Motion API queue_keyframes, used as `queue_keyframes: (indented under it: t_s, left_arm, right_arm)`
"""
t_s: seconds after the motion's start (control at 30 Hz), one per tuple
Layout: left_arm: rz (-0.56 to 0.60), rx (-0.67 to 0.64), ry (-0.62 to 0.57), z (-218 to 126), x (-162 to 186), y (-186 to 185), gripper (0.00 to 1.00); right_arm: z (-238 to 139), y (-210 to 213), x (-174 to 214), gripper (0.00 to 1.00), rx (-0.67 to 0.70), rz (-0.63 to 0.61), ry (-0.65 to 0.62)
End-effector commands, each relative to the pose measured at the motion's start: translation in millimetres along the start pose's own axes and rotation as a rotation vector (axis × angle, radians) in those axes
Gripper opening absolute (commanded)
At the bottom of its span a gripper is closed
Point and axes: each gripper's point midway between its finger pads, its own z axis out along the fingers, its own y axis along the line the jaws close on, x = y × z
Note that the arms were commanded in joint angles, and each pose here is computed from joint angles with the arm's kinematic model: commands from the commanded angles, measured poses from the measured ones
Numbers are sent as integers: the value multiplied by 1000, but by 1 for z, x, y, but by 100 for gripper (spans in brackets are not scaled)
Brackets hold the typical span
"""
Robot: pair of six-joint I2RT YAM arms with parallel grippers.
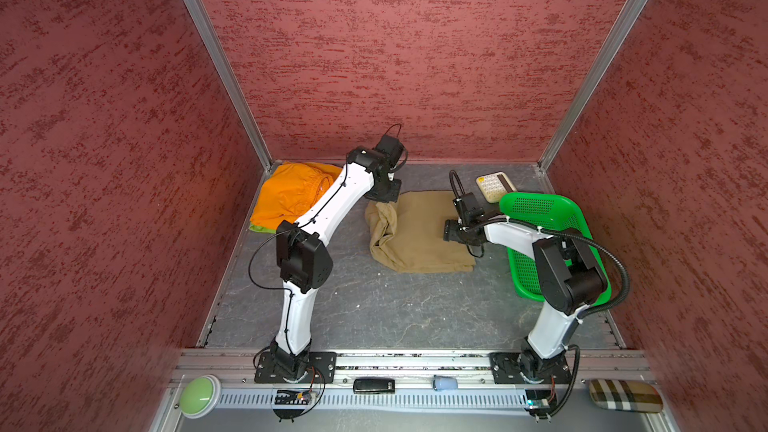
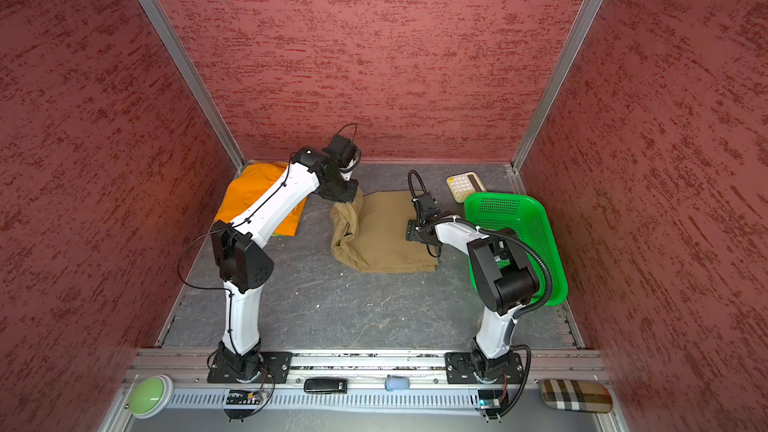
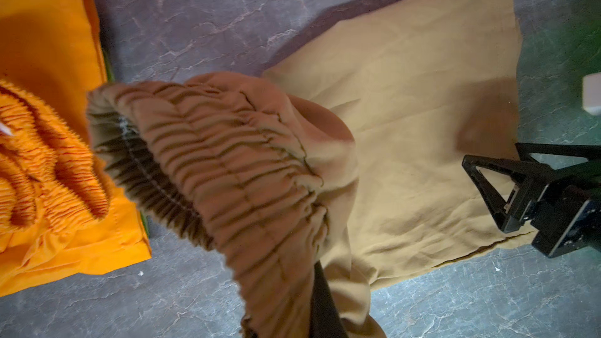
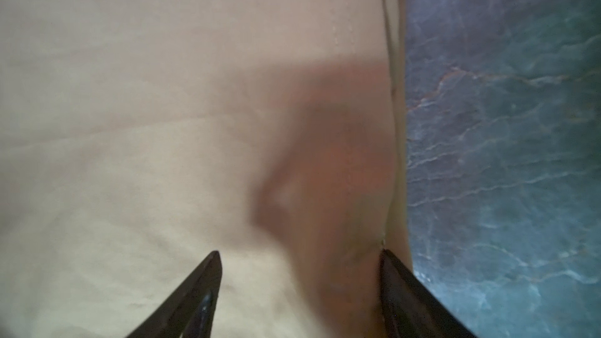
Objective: Fold and stack the shorts
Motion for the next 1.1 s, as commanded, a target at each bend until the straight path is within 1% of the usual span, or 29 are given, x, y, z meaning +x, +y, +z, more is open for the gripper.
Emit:
queue_keyframes:
  t_s: [0.0,0.1,0.27,0.4,0.73,0.93,1.0,1.03,1.07]
  left_arm:
    - [1,37,21,-1,2,-24,0]
    - [3,74,21,1,-2,-42,0]
    - [-7,150,44,13,0,-76,0]
    - [-38,189,62,36,1,-90,0]
    - [-154,292,27,87,-9,-115,0]
    - [-224,390,3,100,-10,-135,0]
    - [-246,453,-3,100,-11,-144,0]
    - [-263,501,-6,97,-12,-149,4]
    - [-277,561,-15,92,-15,-154,17]
  right_arm:
    - [9,3,5,69,-26,7,14]
    - [14,6,9,66,-45,17,27]
    - [20,6,14,64,-57,25,40]
    - [23,8,18,64,-77,37,49]
    - [19,9,29,63,-115,57,59]
    - [18,9,35,63,-128,63,67]
    - [16,9,35,65,-134,65,64]
    - [14,11,33,68,-141,65,60]
    - [12,12,33,70,-146,65,60]
